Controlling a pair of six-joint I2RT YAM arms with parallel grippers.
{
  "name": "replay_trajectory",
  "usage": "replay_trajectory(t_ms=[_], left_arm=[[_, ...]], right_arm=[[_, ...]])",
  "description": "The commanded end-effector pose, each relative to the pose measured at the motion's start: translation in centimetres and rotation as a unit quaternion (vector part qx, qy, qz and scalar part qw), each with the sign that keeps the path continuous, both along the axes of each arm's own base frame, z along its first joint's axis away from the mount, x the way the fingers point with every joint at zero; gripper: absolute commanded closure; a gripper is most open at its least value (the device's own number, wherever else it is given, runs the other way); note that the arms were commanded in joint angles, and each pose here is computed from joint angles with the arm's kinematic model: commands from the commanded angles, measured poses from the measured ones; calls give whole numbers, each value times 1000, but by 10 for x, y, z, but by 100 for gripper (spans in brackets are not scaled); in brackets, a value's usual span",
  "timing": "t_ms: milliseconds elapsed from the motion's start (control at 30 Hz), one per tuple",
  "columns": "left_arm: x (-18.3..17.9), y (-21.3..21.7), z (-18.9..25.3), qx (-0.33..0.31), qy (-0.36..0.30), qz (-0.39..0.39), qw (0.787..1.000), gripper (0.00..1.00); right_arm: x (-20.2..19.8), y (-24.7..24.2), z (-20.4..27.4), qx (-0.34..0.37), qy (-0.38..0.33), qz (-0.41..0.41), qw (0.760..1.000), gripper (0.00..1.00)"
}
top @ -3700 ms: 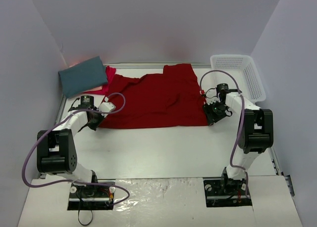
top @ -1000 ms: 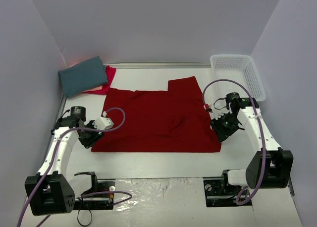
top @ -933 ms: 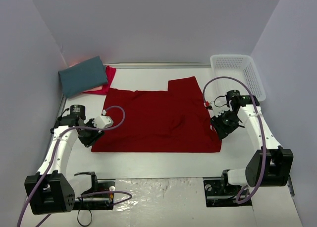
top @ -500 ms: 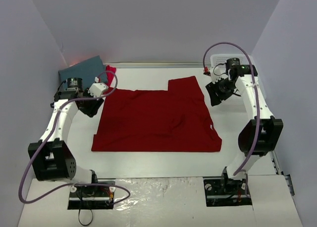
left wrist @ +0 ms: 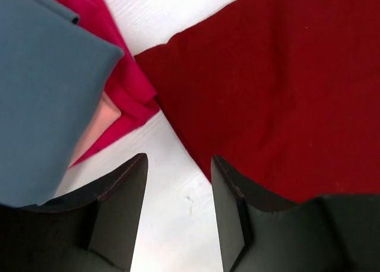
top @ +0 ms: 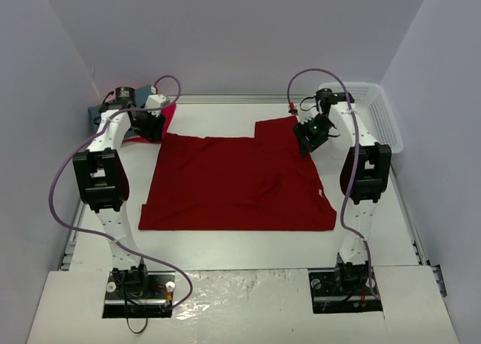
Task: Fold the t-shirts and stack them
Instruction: Fold the flattened tshirt in 1/3 of the way, then grap the side of the flattened tshirt furthest away from the robot with both arms
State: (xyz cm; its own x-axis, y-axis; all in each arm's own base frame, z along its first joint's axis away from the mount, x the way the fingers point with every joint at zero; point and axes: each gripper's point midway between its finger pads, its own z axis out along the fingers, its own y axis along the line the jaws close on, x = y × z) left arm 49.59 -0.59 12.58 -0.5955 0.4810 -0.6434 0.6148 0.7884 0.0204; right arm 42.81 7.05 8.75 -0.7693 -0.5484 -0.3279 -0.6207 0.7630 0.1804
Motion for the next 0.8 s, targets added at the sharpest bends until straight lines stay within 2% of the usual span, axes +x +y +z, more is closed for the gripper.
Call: replay_trajectory(t_ms=[0,200,567,767], left_arm=[[9,-9,9,-38,2,-8,999,55],[35,-14,-26,-64,32,-5,997,55],[52,-30,-48,-124,60,-8,990,55],[59,-31,-48,-126,55,-4,990,55]], right_arm=[[-1,6,12,-3,3,0,1000,58],[-1,10,0,-11,18,5,1000,59],[-3,9,-22,-35,45,9,998,62],[-6,7,-28,-42,55,11,998,63]])
